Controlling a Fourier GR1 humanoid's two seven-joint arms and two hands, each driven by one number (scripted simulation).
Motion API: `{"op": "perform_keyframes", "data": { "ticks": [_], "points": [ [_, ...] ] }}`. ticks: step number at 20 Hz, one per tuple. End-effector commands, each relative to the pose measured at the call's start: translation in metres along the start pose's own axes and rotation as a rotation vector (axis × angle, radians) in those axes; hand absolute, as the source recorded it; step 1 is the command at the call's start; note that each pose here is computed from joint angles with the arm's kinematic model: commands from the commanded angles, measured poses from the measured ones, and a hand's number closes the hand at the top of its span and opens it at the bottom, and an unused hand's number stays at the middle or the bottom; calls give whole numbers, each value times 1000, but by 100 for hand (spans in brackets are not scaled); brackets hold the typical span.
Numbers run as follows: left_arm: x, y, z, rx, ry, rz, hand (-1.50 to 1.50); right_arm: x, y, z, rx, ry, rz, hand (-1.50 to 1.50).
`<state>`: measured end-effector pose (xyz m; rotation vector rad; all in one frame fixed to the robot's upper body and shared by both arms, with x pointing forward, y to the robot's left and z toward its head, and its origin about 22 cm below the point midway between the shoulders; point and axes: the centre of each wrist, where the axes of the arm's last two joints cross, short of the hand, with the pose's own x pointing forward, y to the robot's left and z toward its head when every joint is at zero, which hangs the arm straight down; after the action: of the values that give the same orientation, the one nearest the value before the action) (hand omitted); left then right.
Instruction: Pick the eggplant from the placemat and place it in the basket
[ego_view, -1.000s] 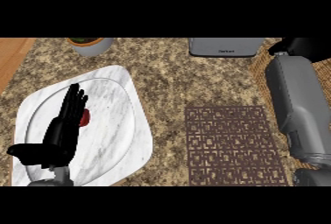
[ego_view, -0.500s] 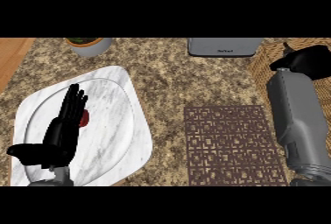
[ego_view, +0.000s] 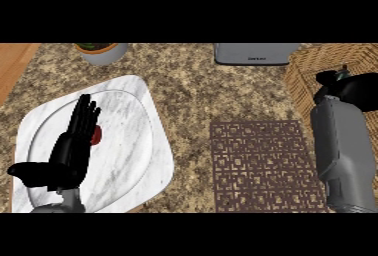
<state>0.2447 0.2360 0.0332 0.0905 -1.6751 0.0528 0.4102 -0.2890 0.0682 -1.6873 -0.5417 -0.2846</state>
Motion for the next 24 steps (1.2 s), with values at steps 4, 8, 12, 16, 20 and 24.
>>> {"op": "perform_keyframes", "data": {
  "ticks": [4,8,12,16,20,24],
  "points": [
    [-4,4,5,-14,15,10,0,-13,-6,-16,-71,234,-45,150],
    [2,-11,12,5,17,1,0,-52,17,4,19,228,-32,-150],
    [3,-19,4,8,1,-3,0,-49,14,2,0,202,-55,-150],
    [-5,-9,4,-13,0,-3,0,-61,9,-4,-50,162,-147,-150],
    [13,16,-10,5,-5,4,0,-33,-6,-1,-167,99,-206,-150],
    [-10,4,7,-3,-4,4,0,-38,-20,-21,-298,100,-199,-150]
  ]
}}
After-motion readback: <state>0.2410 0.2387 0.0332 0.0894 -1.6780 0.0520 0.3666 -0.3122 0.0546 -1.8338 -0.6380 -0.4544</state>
